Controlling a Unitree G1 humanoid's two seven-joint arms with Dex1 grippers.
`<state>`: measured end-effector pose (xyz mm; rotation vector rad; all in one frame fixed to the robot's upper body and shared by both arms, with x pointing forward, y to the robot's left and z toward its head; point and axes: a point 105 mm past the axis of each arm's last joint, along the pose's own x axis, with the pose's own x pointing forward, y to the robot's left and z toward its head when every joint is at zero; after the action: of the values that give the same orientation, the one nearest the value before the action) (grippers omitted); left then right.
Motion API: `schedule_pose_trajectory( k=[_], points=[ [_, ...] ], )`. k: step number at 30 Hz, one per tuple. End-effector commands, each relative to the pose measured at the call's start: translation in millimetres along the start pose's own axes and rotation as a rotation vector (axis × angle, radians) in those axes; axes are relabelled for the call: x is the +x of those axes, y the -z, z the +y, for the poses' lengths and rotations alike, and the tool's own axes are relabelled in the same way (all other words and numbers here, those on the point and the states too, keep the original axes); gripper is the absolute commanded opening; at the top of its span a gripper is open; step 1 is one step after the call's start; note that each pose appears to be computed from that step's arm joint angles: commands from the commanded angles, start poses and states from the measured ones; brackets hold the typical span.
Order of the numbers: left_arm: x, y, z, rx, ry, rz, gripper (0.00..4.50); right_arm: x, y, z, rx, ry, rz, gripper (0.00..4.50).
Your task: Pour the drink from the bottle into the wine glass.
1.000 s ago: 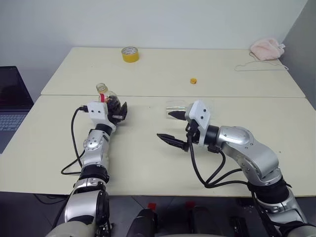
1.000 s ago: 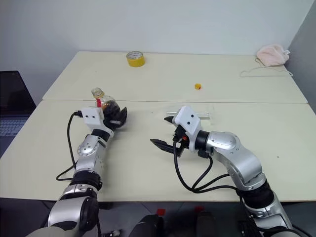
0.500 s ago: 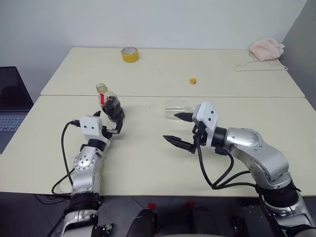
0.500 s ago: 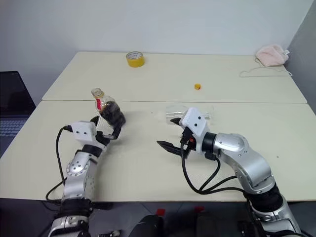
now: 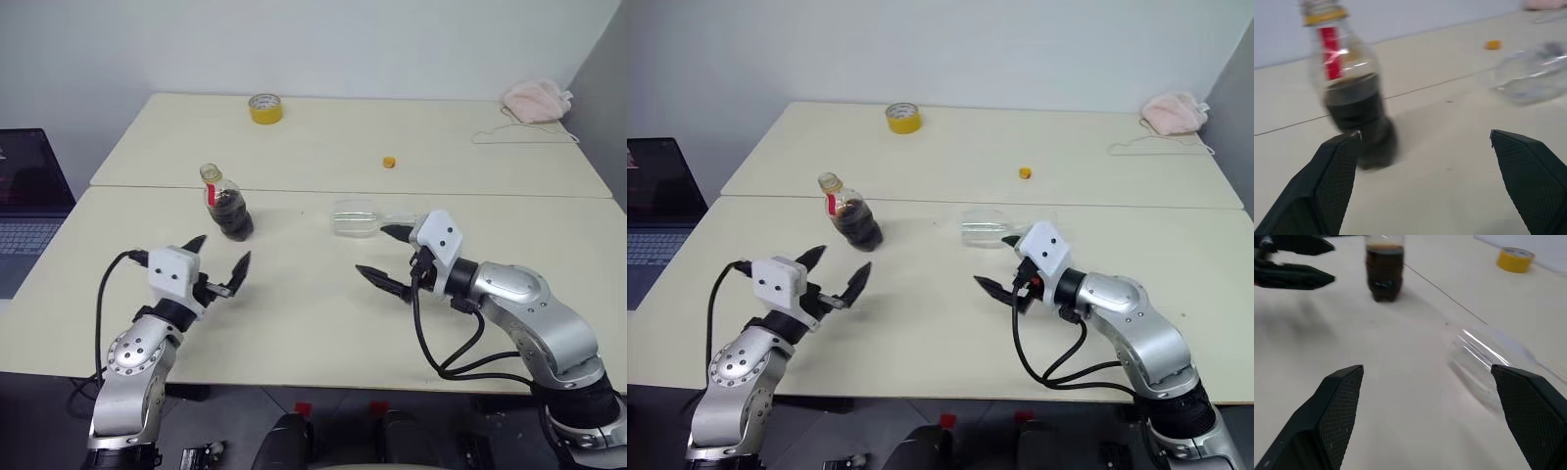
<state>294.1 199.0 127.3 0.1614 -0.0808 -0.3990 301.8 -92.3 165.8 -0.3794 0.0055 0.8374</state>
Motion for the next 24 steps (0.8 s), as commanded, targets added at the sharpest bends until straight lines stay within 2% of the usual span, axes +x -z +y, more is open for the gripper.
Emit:
schedule_pose_trajectory(
  k=[1, 4, 10, 14, 19, 24],
  points=[
    [10, -27, -21, -0.059, 0.158, -0.065, 4.49, 0, -10, -22, -0.194, 0.180, -0.032, 4.46],
    [15, -37, -35, -0.056, 0.270, -0.073, 4.49, 2, -9, -33, -0.298, 0.272, -0.017, 4.46],
    [22, -45, -53, -0.072, 0.426, -0.059, 4.49, 7, 18, -44, -0.539, 0.330, 0.170, 4.46],
    [24, -46, -58, -0.080, 0.483, -0.043, 4.49, 14, 21, -44, -0.603, 0.354, 0.185, 4.46],
    [23, -45, -61, -0.056, 0.545, -0.019, 4.49, 36, 28, -52, -0.807, 0.427, 0.227, 4.46],
    [24, -41, -55, -0.031, 0.529, -0.003, 4.49, 51, 39, -48, -0.895, 0.404, 0.243, 4.46]
  ],
)
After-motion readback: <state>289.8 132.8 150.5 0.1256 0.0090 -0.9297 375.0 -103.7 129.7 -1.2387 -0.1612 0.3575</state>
